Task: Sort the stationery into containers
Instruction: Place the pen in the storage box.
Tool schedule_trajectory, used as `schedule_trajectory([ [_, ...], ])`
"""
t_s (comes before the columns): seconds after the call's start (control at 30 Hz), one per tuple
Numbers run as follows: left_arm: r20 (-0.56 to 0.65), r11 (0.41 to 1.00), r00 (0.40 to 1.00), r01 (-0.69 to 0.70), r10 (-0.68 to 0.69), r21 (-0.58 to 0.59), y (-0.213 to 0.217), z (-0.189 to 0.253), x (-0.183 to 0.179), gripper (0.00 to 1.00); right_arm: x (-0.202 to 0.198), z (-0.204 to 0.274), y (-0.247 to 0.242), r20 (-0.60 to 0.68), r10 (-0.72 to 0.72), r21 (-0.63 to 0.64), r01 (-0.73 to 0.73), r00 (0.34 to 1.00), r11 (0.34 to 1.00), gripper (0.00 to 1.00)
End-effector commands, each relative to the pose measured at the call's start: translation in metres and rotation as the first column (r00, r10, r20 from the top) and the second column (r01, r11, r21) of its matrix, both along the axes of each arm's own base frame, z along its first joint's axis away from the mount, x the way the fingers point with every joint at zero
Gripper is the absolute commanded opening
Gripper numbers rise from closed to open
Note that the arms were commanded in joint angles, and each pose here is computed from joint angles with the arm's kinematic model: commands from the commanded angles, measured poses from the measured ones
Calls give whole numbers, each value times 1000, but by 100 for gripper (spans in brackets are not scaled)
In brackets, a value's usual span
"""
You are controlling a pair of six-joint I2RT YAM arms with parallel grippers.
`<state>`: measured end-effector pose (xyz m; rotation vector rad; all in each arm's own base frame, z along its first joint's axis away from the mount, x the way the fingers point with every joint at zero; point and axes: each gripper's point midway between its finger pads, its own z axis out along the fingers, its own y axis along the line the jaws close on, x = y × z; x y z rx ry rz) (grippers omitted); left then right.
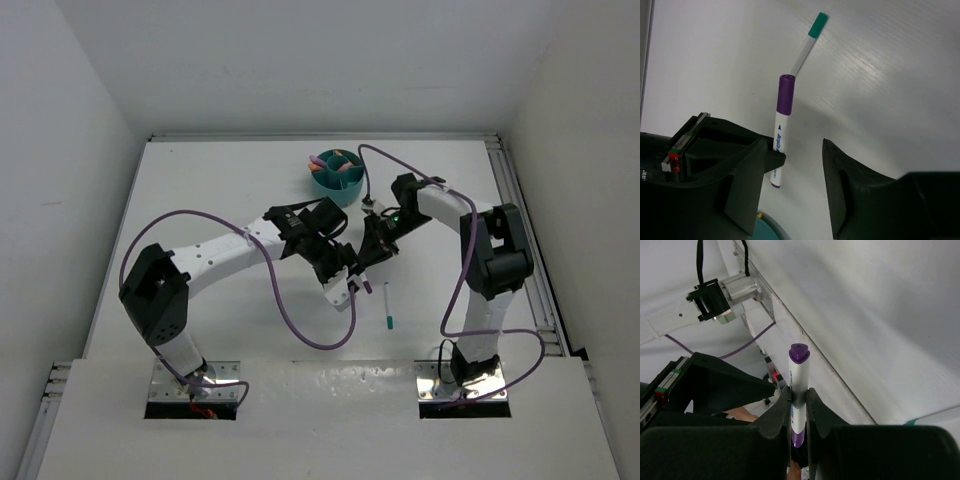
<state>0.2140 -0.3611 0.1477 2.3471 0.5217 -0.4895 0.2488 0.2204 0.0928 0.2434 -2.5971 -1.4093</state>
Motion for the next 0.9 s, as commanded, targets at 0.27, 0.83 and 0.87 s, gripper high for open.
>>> schedule_trajectory([
  [0.27,17,999,999,43,-42,-29,-15,1,-7,55,-9,33,18,46,13,86,-17,999,996,0],
  [0.83,-20,991,991,-130,130,-28,-13,-6,3,0,12,68,13,140,-29,114,13,990,993,44],
  [0.87,-75,985,983,-169,166,-36,-12,-1,0,0,30,74,-4,163,-86,113,68,983,991,47],
])
